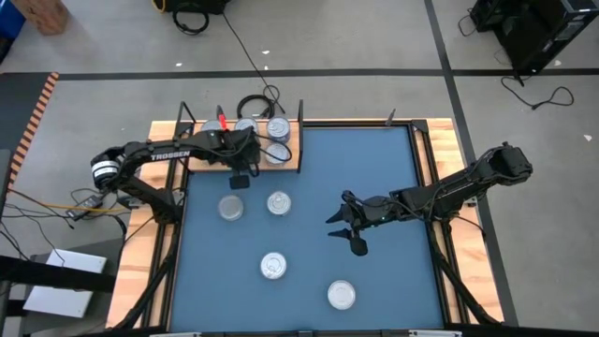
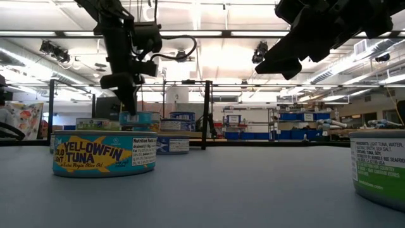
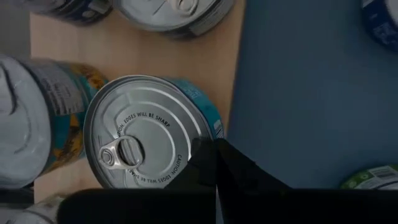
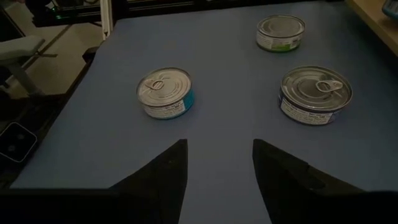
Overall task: Stack canned seafood by type on shelf
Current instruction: Put the yellow blue tuna can on the shelf
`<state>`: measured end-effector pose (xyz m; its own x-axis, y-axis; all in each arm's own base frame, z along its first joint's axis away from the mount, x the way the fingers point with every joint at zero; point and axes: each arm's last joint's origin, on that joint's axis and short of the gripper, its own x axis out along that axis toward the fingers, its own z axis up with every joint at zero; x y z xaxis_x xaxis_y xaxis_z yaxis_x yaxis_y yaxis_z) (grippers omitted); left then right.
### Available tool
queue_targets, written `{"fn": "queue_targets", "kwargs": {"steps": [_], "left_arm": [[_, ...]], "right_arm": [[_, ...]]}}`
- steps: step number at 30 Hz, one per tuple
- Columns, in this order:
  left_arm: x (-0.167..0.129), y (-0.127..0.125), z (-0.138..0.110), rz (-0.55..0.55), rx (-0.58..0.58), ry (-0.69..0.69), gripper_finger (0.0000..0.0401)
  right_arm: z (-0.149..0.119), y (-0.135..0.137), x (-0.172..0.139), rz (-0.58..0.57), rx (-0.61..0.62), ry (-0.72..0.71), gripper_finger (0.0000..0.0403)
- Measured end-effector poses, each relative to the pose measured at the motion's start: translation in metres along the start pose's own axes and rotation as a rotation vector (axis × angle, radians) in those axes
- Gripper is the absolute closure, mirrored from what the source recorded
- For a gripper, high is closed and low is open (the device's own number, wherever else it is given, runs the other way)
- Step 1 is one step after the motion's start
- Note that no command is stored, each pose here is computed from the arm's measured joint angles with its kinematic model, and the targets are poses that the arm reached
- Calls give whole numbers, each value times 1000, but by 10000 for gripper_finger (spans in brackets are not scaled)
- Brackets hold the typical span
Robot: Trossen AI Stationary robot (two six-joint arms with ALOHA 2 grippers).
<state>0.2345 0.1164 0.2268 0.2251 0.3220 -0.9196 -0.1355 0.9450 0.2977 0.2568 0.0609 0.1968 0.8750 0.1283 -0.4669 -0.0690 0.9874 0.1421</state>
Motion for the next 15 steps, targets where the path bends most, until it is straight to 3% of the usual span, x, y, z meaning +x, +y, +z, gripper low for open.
{"fn": "queue_targets", "kwargs": {"steps": [15], "left_arm": [[3,6,2,-9,-3,-38,400]], "right_arm": [[0,0,0,0,0,0,215]]}}
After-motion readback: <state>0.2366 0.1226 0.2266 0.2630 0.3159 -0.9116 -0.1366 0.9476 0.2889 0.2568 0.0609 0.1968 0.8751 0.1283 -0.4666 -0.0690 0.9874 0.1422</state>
